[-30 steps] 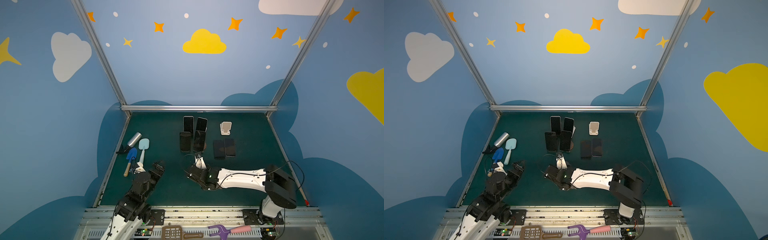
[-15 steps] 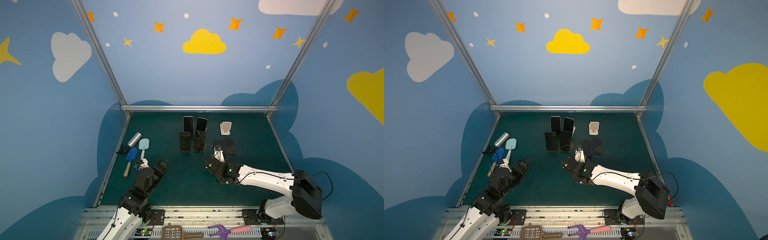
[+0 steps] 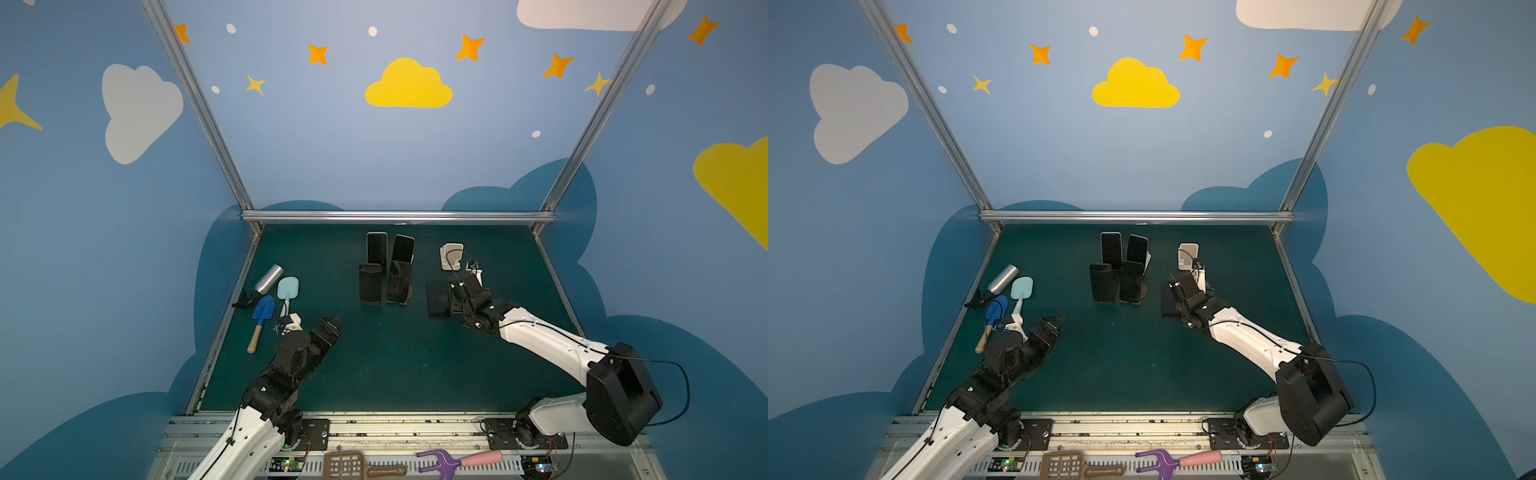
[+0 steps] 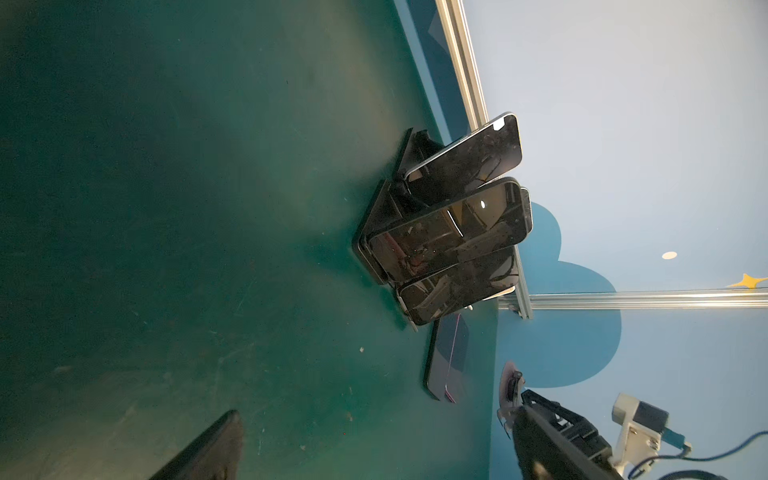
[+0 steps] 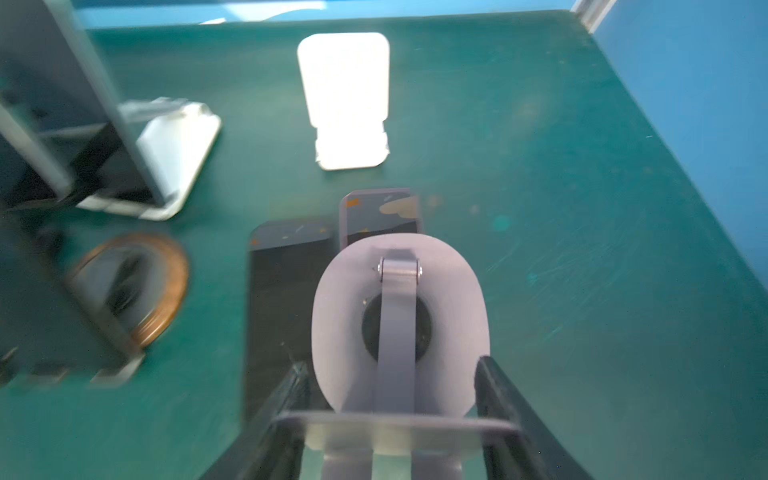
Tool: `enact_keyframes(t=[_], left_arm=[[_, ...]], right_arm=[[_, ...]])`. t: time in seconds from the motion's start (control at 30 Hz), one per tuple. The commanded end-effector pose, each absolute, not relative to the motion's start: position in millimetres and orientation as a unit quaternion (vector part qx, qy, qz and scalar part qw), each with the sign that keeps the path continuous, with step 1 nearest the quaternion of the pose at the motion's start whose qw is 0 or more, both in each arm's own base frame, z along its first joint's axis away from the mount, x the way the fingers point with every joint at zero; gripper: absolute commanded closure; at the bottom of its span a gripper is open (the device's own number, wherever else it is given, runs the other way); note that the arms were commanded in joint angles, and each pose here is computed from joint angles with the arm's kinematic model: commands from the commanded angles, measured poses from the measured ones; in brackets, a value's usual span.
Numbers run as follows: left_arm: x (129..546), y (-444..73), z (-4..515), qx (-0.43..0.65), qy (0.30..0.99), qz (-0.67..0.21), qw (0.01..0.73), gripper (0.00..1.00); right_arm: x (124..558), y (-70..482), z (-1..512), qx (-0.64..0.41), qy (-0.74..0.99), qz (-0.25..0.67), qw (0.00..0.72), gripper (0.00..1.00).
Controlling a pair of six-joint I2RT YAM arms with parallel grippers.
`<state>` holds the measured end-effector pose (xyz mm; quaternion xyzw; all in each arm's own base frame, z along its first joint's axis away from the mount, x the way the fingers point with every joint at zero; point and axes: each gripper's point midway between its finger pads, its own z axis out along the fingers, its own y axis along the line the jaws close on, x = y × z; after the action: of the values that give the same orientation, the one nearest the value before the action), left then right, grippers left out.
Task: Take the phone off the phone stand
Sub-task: 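Lift the lavender stand and carry it toward the white stand, then set the lavender stand beside the white stand and open the right gripper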
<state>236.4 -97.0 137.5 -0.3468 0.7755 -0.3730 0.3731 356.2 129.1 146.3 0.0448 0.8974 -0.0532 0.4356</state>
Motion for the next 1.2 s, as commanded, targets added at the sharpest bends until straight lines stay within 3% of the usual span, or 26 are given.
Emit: enact_keyframes(t=[0.0,0.7,1.17], left_arm=[[241.6,-101.7,159.0,-0.329,0.766,-0.390,0.391,0.00],[248.0,-104.8,158.4,-0.319,0.769,-0.387,0.397,0.00],[254.1,-103.5,160.5,-0.320,0.763,-0.384,0.411,0.00]], right_arm=[[386.6,126.8,163.7,0.040,0.891,-0.031,0.450,0.50],[547.5,74.6,115.6,0.065,0.920,-0.021,0.385,0.50],[565.3,62.9,81.6,0.075,0.955,-0.012,0.288,0.47]])
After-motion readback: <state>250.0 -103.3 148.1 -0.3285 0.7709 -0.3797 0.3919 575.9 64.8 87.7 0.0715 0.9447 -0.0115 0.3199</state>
